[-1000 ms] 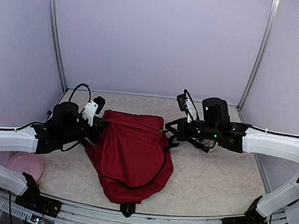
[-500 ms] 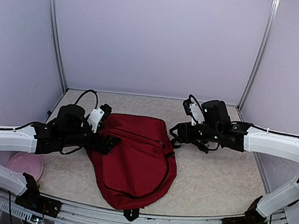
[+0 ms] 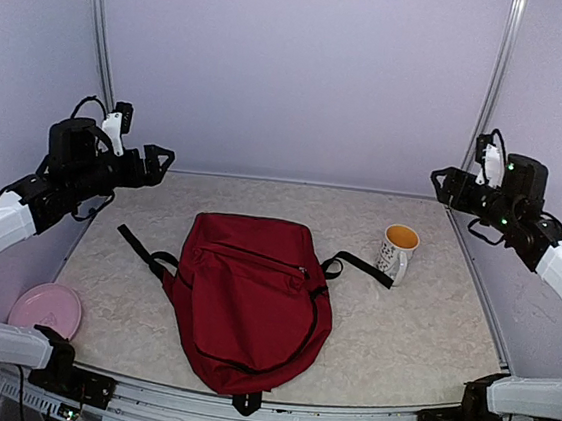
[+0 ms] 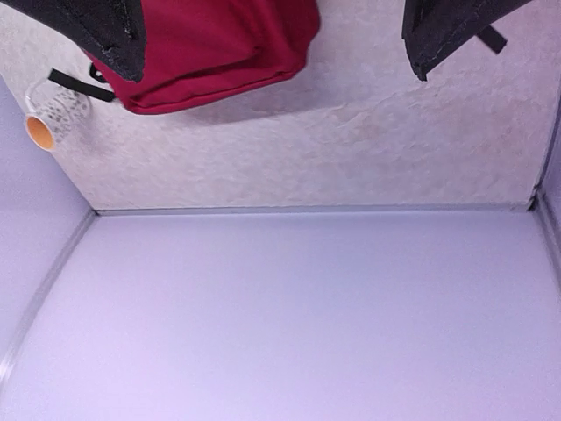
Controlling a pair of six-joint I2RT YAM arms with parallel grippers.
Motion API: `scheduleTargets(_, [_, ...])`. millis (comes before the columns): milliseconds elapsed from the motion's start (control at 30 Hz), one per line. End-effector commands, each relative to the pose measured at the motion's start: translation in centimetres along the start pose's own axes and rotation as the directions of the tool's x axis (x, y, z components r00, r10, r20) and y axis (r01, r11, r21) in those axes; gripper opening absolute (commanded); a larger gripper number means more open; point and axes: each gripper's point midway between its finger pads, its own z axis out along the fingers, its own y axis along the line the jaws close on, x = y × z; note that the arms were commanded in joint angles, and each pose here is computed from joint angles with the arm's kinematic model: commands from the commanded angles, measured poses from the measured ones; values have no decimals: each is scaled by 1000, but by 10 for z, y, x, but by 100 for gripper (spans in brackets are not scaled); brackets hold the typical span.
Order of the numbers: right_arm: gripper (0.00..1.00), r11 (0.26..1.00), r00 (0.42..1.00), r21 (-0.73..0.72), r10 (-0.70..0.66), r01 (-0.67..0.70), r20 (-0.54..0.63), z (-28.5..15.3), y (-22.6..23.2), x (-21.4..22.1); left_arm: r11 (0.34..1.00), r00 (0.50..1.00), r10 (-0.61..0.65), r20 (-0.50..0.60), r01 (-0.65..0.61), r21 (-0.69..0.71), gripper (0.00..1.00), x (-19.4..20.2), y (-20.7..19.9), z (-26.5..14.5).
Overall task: Pack the student bag
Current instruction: Reset both arms
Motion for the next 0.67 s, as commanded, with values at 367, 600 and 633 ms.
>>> scheduleTargets(367, [96,889,962,401,267,-222,-60,-37,-132,128,913,992,-114,-61,80,-399,99,67,115,23])
scheduleTargets(600, [91,879,953,405,298,-253,-51,-45,-135,155,896,993,-108,-44,78,-438,99,67,133,17])
scheduleTargets(633, [92,881,956,405,289,-246,-49,-46,-135,155,897,993,-106,-49,75,-437,99,67,133,18])
